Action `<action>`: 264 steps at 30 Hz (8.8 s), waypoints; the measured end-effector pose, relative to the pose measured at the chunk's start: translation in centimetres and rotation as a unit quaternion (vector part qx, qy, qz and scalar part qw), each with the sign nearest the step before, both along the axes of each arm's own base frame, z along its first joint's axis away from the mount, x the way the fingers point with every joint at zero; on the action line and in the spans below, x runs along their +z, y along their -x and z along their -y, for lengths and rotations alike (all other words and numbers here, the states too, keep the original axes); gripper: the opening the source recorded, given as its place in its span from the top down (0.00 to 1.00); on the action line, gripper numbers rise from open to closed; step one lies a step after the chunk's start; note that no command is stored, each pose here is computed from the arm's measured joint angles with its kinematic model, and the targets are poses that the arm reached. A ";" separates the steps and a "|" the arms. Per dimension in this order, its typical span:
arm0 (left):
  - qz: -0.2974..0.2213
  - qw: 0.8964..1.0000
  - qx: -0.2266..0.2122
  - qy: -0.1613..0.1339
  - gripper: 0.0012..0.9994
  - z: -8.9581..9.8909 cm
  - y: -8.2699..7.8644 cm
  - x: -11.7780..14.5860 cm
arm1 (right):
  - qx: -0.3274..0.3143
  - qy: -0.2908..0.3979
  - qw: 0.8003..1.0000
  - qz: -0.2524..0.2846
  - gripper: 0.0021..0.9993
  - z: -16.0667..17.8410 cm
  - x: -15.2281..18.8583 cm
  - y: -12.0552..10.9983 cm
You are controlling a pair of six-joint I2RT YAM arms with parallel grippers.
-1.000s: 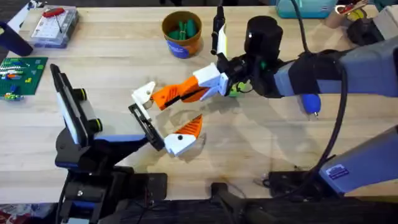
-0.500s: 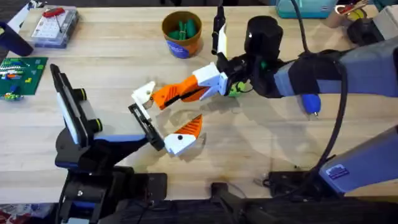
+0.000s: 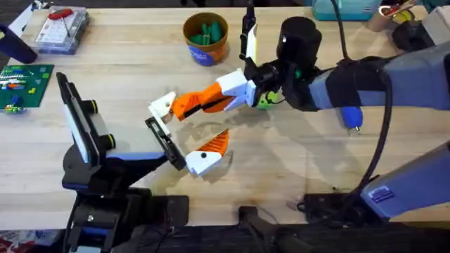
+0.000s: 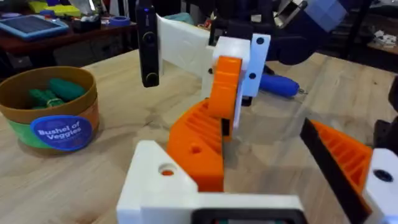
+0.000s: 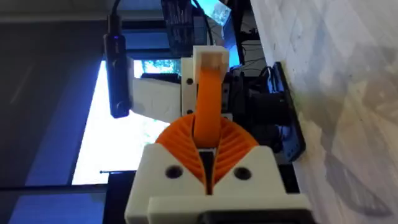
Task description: Pick up the gripper from the table and insert it into the empty holder that is missing its gripper. Then pick up a screw, insert it into the mounting hole, and use the screwdriver to tighten it. Finally, clean up the table by picking up the vegetable and placing it into the bucket.
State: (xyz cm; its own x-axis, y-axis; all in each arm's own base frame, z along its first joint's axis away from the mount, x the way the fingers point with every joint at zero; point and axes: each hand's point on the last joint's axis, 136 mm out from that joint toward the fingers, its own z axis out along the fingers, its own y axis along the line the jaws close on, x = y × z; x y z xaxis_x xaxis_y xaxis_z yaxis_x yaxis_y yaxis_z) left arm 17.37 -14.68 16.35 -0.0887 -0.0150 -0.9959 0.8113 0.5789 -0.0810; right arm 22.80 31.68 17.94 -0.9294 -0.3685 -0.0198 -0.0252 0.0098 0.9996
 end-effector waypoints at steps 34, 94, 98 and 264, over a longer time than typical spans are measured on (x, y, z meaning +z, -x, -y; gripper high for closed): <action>-0.007 1.000 0.014 0.004 0.01 -0.3 -0.4 0.0 | 0.034 -0.001 0.999 0.001 0.98 -3.1 -0.7 -0.2; -0.004 0.999 0.031 0.003 0.01 -0.7 -0.9 0.0 | 0.014 0.000 1.000 0.002 0.98 -4.2 -0.8 -1.5; -0.005 0.999 0.032 0.003 0.01 -0.7 -0.9 0.0 | 0.013 0.000 1.000 0.002 0.98 -4.3 -0.8 -1.5; -0.018 1.000 0.015 0.012 0.01 -0.3 -0.4 0.0 | -0.104 0.024 0.994 -0.007 0.99 -3.0 -1.2 -0.5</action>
State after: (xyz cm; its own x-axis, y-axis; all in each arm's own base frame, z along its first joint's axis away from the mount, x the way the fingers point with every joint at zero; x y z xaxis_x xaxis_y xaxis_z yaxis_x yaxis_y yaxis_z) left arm 17.76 -14.33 16.32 -0.1239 -0.0427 -0.9914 0.7902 0.6000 -0.1246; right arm 23.33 34.72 16.71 -0.9856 -0.1690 0.0072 -0.0033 0.0617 0.9981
